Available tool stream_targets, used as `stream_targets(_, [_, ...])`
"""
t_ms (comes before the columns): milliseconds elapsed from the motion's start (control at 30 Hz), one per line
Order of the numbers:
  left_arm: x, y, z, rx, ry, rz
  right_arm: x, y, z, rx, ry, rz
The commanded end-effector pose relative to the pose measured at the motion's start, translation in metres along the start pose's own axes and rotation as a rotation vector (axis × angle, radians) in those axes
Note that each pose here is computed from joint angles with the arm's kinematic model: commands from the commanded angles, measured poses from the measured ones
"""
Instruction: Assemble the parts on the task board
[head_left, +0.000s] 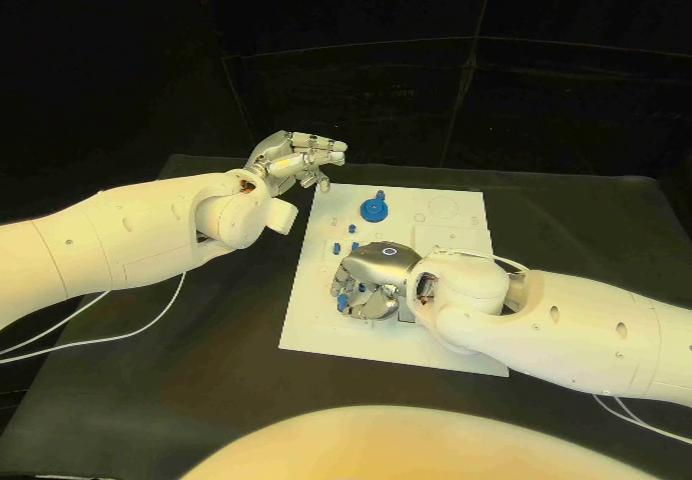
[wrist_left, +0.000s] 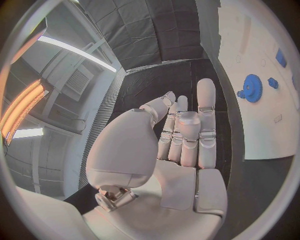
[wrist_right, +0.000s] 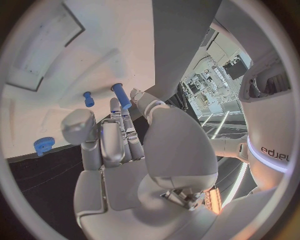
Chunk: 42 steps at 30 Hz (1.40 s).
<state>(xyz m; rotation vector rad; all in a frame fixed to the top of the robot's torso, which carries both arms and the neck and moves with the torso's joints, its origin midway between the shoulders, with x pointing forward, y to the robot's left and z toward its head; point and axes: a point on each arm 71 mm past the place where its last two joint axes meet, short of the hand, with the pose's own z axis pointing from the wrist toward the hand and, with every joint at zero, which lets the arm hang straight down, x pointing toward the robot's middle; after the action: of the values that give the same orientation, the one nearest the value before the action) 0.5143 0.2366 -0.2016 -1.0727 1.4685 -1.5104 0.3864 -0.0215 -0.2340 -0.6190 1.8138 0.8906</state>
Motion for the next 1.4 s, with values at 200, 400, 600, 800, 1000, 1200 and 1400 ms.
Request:
stream_targets(200, [0.0002,-0.0008,-0.0002,0.001,0.012,-0.006,-0.006,-0.005,-0.005,0.010,-0.081,0.023])
stream_targets(400, [-0.0008,-0.0008,-0.0007,0.000,0.011,-0.005,-0.013,-0.011,-0.015,0.020,-0.165,0.039])
stream_targets(600, [-0.0011,-0.0008,-0.0009,-0.001,0.010,-0.005,-0.026,-0.019,-0.030,0.027,-0.234,0.074])
stream_targets(800, [-0.0007,-0.0008,-0.0013,-0.003,0.012,-0.006,-0.049,-0.052,-0.061,0.147,-0.282,0.231])
stream_targets(1000, [0.0000,-0.0012,-0.0024,-0.004,0.013,-0.006,-0.053,-0.101,-0.108,0.379,-0.279,0.397])
stream_targets(1200, [0.0013,-0.0017,-0.0037,-0.004,0.017,-0.008,-0.045,-0.126,-0.143,0.550,-0.264,0.405])
stream_targets(1400, [-0.0004,-0.0020,-0.0052,-0.004,0.013,-0.007,-0.022,-0.131,-0.164,0.665,-0.187,0.378])
